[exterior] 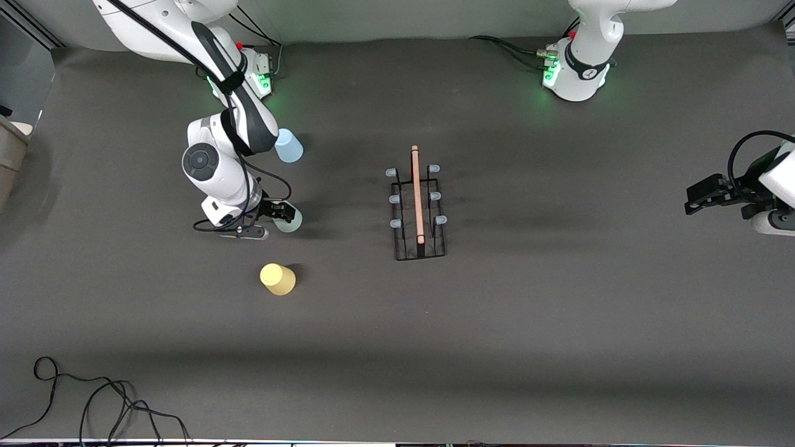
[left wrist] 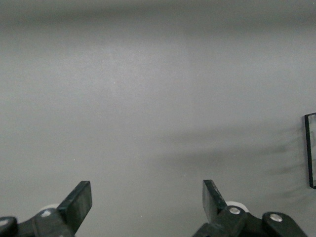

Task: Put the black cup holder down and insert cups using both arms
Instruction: 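Grasp the pale green cup with the right gripper, then carry the green cup with the right gripper over the holder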

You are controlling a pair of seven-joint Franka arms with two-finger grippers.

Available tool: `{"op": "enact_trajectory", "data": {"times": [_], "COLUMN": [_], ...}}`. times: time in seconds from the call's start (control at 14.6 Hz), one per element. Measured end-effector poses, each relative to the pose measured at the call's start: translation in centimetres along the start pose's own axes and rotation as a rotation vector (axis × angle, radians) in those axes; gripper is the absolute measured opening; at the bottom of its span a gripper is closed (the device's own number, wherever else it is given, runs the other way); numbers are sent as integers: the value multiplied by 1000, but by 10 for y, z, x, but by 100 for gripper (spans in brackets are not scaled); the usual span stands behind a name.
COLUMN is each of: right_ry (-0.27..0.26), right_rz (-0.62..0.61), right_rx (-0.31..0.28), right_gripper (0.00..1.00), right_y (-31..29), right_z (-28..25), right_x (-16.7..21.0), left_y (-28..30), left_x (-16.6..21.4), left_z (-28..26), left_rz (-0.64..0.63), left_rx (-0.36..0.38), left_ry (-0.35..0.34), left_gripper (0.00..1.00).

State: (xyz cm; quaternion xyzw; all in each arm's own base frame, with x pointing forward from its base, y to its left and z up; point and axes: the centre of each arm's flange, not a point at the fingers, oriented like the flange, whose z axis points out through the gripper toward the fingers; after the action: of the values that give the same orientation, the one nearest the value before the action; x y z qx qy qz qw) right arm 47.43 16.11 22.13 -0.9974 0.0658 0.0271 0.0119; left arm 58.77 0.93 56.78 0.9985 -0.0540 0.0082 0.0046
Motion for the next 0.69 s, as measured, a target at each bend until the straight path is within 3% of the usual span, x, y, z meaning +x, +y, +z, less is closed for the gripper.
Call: {"op": "enact_trajectory", "data": {"times": [0.55, 0.69], "right_ry": [-35, -38], "right_rz": [6, 7], "right_rx": [12, 10], "right_gripper": [100, 96], "right_y": [-17, -17], "right_z": [14, 16], "right_x": [-12, -12], "left_y": [9, 9], "left_x": [1, 1], "left_z": [2, 2], "left_rz": [9, 8], "left_rx": [1, 1], "left_ry": [-5, -5], "left_gripper": [100, 100]}}
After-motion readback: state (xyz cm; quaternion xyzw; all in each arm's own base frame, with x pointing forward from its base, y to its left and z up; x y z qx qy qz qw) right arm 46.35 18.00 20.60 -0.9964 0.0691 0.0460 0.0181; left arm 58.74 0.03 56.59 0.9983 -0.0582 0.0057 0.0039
